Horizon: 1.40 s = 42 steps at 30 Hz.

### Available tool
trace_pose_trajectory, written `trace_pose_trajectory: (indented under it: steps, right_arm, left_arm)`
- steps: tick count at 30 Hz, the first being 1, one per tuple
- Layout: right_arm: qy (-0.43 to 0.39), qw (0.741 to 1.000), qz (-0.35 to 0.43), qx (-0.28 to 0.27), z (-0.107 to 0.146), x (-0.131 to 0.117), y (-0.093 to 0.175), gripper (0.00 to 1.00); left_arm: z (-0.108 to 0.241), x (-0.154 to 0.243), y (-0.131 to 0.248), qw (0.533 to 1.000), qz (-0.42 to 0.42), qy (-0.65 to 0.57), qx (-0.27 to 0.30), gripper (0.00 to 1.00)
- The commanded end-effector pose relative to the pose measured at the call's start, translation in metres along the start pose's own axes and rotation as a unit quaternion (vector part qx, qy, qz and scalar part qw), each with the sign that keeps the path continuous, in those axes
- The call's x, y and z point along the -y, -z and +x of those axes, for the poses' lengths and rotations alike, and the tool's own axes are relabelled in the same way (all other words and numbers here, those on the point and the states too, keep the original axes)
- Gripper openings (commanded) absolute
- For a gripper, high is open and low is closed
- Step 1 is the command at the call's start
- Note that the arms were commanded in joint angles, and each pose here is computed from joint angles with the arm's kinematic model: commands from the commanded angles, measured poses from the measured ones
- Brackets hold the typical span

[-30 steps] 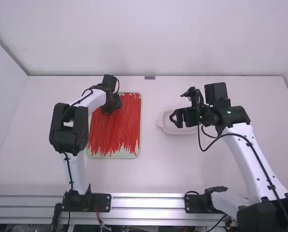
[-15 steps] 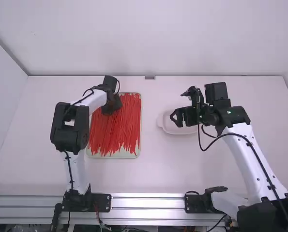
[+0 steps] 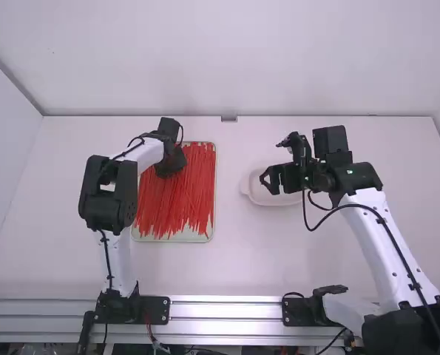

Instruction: Fasten the cable tie

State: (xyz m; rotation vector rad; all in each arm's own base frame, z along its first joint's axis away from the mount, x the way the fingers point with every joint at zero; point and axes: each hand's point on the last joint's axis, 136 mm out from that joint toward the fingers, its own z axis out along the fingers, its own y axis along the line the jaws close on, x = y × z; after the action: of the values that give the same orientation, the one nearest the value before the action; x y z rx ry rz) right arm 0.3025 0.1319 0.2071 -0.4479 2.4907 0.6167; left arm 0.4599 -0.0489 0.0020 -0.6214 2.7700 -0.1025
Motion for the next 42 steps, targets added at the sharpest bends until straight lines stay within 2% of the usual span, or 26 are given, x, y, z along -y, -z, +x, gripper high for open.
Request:
trace_pose_trajectory:
  steps: [1,10,19,29,33,42]
  right_arm:
    - [0.005,1.0,0.001,0.009,-0.007,-0.002,0.004,0.98]
    - [0.005,1.0,0.001,0.009,-0.007,-0.002,0.004,0.98]
    - [0.005,1.0,0.001,0.009,-0.007,-0.002,0.004,0.98]
    - [0.005,1.0,0.001,0.009,-0.007,-0.002,0.004,0.98]
    - [0.005,1.0,0.001,0.01,-0.007,-0.002,0.004,0.98]
    - [0.002,1.0,0.001,0.011,-0.008,-0.002,0.004,0.98]
  left_arm:
    - [0.0,-0.004,-0.004,1.0,-0.008,0.004,-0.002,0.18]
    - [0.003,-0.005,-0.004,1.0,-0.009,0.003,-0.01,0.15]
    - [0.006,-0.002,-0.004,1.0,0.001,0.004,-0.017,0.06]
    - [-0.005,0.004,0.004,1.0,0.011,0.004,0.001,0.02]
    - [-0.031,0.015,0.028,0.999,0.022,-0.01,0.029,0.02]
    - [-0.095,0.043,0.124,0.992,0.047,-0.017,0.119,0.02]
